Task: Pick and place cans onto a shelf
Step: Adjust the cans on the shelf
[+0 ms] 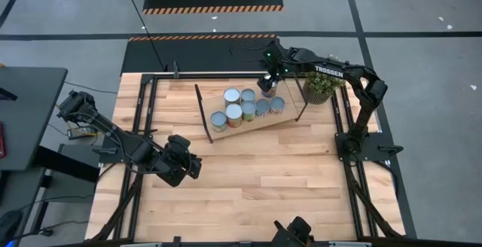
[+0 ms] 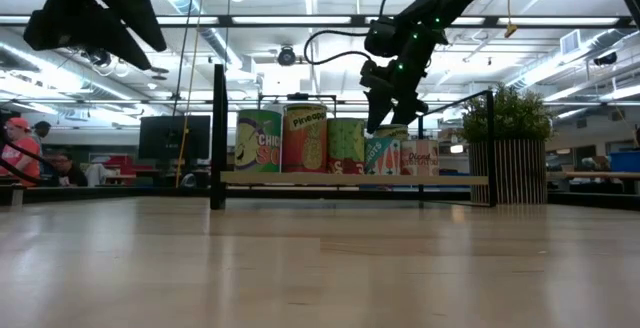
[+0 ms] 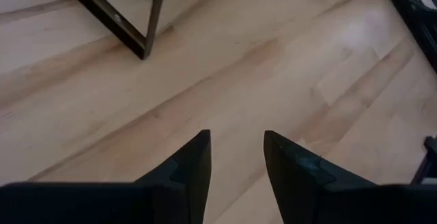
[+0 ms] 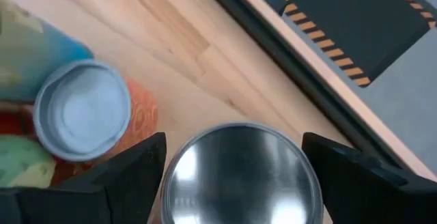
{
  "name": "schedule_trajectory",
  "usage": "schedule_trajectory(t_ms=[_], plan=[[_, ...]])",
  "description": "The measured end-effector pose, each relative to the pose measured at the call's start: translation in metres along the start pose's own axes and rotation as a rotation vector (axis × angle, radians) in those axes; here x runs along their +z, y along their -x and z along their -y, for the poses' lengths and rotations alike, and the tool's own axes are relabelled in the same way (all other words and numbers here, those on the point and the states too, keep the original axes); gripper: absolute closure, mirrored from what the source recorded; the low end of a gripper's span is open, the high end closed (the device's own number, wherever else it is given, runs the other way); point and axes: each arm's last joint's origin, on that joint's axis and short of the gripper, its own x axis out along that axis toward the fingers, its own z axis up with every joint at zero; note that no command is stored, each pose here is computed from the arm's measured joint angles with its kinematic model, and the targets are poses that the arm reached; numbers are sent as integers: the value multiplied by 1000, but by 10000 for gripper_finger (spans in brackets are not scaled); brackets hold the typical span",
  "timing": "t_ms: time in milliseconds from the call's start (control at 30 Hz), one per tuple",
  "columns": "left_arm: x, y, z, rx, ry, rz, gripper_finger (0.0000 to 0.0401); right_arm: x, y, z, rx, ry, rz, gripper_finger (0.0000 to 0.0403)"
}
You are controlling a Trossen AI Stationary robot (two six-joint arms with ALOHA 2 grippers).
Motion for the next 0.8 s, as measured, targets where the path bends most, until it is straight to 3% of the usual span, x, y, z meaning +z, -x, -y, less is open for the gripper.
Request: schedule_trajectory(t_ms=[367, 533, 800], plan=[[0, 0, 4, -33, -17, -6, 260, -7, 1, -13, 20, 49, -80, 54], [0, 1, 9, -84, -2, -3, 260, 8, 18, -15, 3, 80, -11, 54], [0, 1, 13, -124, -18, -8, 260, 12, 18, -15, -12, 136, 11, 54]])
